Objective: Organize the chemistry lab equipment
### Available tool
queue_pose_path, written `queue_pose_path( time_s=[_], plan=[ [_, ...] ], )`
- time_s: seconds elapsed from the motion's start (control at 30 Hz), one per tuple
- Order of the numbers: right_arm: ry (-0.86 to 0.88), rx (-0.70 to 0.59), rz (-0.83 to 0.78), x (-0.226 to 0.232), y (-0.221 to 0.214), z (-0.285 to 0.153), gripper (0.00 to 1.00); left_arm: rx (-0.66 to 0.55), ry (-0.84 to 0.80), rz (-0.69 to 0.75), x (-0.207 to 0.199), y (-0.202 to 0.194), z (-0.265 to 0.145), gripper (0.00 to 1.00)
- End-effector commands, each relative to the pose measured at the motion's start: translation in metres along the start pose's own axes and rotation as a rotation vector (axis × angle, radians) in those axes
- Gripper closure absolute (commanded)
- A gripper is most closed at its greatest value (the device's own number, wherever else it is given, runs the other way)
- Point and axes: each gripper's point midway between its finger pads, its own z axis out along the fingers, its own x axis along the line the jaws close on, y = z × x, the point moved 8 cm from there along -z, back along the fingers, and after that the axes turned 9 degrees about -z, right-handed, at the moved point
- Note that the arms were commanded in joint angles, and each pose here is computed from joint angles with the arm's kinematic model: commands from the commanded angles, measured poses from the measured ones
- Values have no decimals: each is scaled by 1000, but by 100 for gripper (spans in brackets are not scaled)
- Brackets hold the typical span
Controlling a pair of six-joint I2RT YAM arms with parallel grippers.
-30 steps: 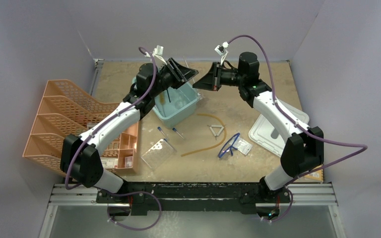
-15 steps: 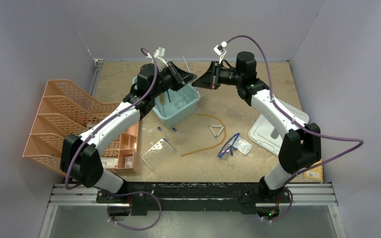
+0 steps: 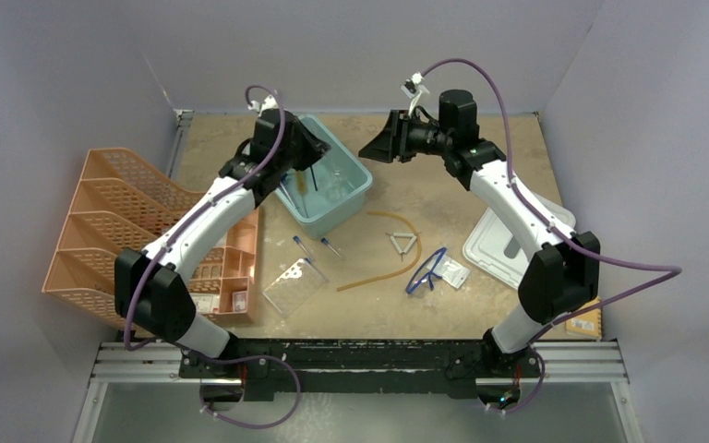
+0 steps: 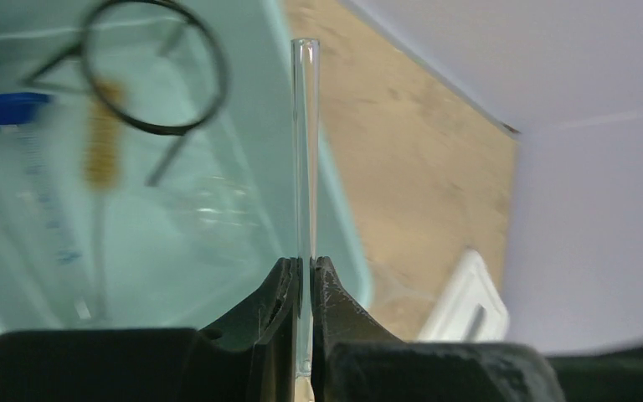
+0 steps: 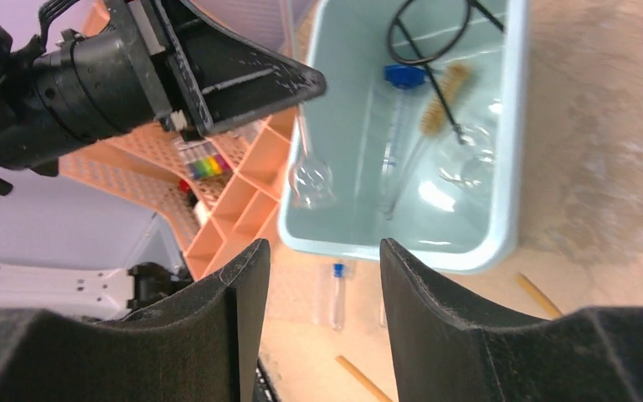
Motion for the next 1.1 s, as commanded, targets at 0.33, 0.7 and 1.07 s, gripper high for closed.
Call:
queue_pose_path(
  time_s=[0.33, 0.7, 1.07],
  plan=[
    [-264, -6, -120, -6, -3, -34, 46, 109, 504, 62, 87, 14, 60, 100],
    [-310, 9, -113, -13, -12, -35, 45, 75, 647, 59, 110, -3, 83, 100],
    [-323, 15, -96, -15, -14, -35, 45, 20, 677, 40, 115, -2, 77, 85]
  ],
)
